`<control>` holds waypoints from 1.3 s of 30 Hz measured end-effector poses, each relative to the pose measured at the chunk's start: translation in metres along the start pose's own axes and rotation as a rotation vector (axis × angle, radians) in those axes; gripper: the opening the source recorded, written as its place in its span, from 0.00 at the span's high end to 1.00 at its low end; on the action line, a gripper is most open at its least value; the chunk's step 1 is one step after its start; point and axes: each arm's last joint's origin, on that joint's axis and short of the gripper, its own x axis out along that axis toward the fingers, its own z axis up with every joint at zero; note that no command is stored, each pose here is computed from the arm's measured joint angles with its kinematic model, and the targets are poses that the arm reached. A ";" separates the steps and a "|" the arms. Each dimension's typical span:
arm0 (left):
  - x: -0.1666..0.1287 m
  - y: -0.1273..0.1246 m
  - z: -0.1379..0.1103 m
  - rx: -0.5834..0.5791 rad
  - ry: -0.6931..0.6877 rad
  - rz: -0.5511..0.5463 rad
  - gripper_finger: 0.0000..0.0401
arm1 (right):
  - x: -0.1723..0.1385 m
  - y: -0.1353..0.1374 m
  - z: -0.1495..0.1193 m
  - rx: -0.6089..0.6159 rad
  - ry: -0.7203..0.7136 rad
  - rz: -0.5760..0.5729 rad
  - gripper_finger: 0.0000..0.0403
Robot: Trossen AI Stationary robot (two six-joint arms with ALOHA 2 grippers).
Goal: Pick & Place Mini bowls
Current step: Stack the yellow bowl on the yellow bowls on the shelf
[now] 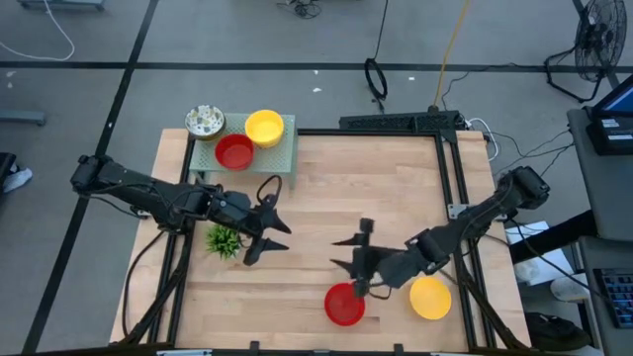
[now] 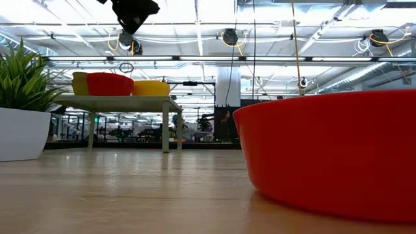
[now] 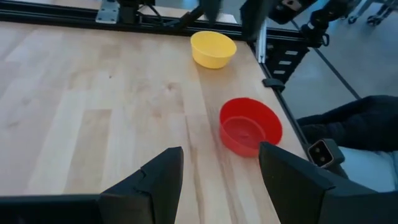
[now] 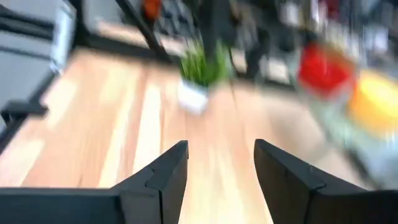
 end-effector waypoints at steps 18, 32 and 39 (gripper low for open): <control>0.000 0.003 -0.002 -0.024 0.013 0.086 0.47 | -0.040 0.026 -0.057 1.154 1.131 0.182 0.58; -0.001 0.004 -0.009 -0.034 0.079 0.100 0.47 | -0.061 0.035 -0.122 1.304 1.337 -0.217 0.58; 0.000 0.003 -0.009 -0.042 0.081 0.097 0.47 | -0.062 0.035 -0.148 1.302 1.360 -0.262 0.58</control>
